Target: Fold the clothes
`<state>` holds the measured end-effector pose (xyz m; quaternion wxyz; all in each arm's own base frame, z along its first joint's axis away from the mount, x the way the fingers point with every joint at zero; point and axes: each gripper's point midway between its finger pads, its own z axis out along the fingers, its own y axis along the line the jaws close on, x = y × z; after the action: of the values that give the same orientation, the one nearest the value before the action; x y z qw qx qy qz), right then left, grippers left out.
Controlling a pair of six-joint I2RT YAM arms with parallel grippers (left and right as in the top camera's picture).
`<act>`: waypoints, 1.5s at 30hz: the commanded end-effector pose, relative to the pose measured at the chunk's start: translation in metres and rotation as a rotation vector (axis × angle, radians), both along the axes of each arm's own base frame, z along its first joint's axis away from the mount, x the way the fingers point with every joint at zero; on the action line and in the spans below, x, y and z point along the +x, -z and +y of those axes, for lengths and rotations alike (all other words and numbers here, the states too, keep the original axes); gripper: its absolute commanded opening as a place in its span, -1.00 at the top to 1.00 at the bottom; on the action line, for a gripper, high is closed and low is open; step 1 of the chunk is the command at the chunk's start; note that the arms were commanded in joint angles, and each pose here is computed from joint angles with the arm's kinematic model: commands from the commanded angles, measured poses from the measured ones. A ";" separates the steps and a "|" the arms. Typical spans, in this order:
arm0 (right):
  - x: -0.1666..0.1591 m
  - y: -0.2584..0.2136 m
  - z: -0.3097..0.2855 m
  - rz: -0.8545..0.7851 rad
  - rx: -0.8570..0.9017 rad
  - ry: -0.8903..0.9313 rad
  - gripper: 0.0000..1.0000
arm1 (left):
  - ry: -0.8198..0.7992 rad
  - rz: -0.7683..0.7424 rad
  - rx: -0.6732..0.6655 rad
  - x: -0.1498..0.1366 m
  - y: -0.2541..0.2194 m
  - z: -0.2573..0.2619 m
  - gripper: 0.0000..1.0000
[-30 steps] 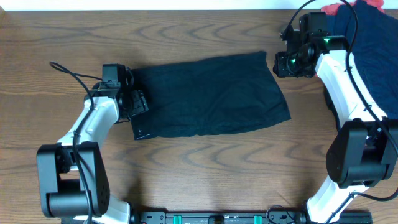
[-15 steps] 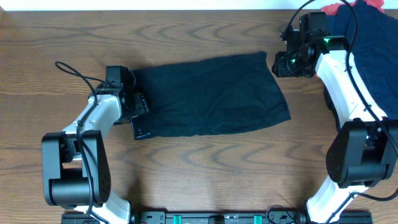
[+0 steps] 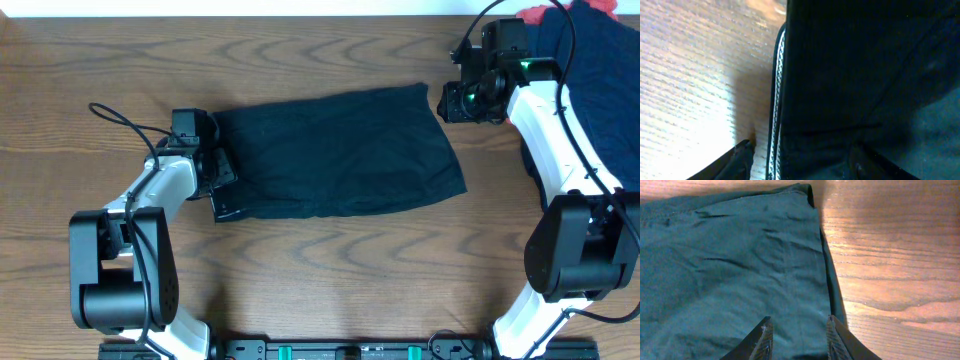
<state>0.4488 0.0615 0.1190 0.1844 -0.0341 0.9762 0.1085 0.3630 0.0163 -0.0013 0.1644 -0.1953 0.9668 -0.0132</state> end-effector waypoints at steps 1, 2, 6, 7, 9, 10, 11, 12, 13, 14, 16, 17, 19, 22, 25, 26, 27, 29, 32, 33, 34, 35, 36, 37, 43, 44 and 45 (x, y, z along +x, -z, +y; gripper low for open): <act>0.003 -0.004 -0.003 -0.018 -0.012 -0.010 0.33 | -0.027 0.050 -0.005 -0.019 0.020 0.001 -0.20; 0.003 -0.004 -0.003 -0.018 -0.012 -0.009 0.33 | -0.023 0.047 -0.016 -0.020 0.022 -0.001 -0.19; 0.003 -0.004 -0.003 -0.018 -0.012 -0.009 0.33 | -0.007 0.031 -0.067 -0.024 0.030 -0.011 -0.18; 0.003 -0.004 -0.003 -0.018 -0.012 -0.009 0.33 | -0.005 0.028 -0.073 -0.025 0.032 -0.012 -0.19; 0.003 -0.004 -0.003 -0.018 -0.012 -0.010 0.33 | -0.011 0.028 -0.078 -0.028 0.036 -0.012 -0.14; 0.003 -0.004 -0.003 -0.018 -0.012 -0.010 0.33 | -0.010 0.029 -0.077 -0.029 0.037 -0.012 -0.06; 0.003 -0.004 -0.003 -0.018 -0.012 -0.010 0.34 | -0.010 0.030 -0.077 -0.030 0.038 -0.012 0.08; 0.003 -0.004 -0.003 -0.018 -0.012 -0.009 0.34 | -0.011 0.031 -0.077 -0.031 0.038 -0.012 0.24; 0.003 -0.004 -0.003 -0.018 -0.012 -0.009 0.35 | -0.010 0.032 -0.078 -0.031 0.038 -0.012 0.38; 0.003 -0.004 -0.003 -0.020 -0.012 -0.010 0.35 | -0.010 0.031 -0.078 -0.031 0.038 -0.012 0.49; 0.004 -0.005 -0.003 -0.024 -0.011 -0.010 0.39 | -0.010 0.027 -0.080 -0.030 0.038 -0.013 0.63; 0.005 -0.005 -0.003 -0.029 -0.011 -0.010 0.41 | -0.008 0.026 -0.085 -0.030 0.038 -0.014 0.76; 0.007 -0.006 -0.003 -0.040 -0.013 -0.014 0.42 | -0.006 0.026 -0.089 -0.030 0.038 -0.015 0.88; 0.010 -0.008 -0.002 -0.053 -0.008 -0.018 0.42 | -0.007 0.024 -0.089 -0.030 0.036 -0.014 0.88; 0.013 -0.012 0.005 -0.068 0.032 -0.036 0.42 | -0.005 0.017 -0.129 -0.029 0.022 -0.017 0.88; 0.014 -0.014 0.009 -0.078 0.050 -0.044 0.43 | -0.006 0.018 -0.147 -0.029 0.015 -0.018 0.88; 0.016 -0.015 0.011 -0.085 0.065 -0.048 0.46 | -0.011 0.018 -0.153 -0.028 0.007 -0.017 0.88; 0.019 -0.013 0.018 -0.085 0.098 -0.039 0.58 | -0.010 0.014 -0.149 -0.028 -0.012 -0.013 0.88; 0.019 -0.003 0.027 -0.062 0.107 -0.040 0.97 | 0.016 -0.007 -0.135 -0.028 -0.035 -0.011 0.88; 0.019 0.002 0.031 -0.049 0.108 -0.048 0.98 | 0.027 -0.014 -0.127 -0.028 -0.041 -0.010 0.88; 0.018 0.009 0.036 -0.033 0.116 -0.058 0.98 | 0.036 -0.021 -0.123 -0.028 -0.048 -0.009 0.87; 0.017 0.016 0.042 -0.017 0.130 -0.072 0.97 | 0.046 -0.026 -0.119 -0.029 -0.054 -0.010 0.88; 0.016 0.021 0.047 -0.002 0.142 -0.082 0.98 | 0.050 -0.030 -0.118 -0.030 -0.059 -0.010 0.88; 0.015 0.027 0.051 0.012 0.150 -0.090 0.97 | 0.057 -0.033 -0.115 -0.031 -0.062 -0.010 0.88; 0.012 0.056 0.062 0.072 0.157 -0.109 0.98 | 0.057 -0.011 -0.128 -0.042 -0.076 -0.011 0.88; 0.011 0.060 0.062 0.082 0.157 -0.109 0.98 | 0.054 -0.005 -0.128 -0.044 -0.080 -0.010 0.88; 0.010 0.063 0.062 0.092 0.156 -0.108 0.98 | 0.050 0.000 -0.129 -0.045 -0.085 -0.009 0.88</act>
<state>0.4594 0.1157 0.0591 0.1434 -0.0673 0.9703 0.1828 0.3102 0.0031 0.0628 0.1312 -0.1887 0.9701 -0.0782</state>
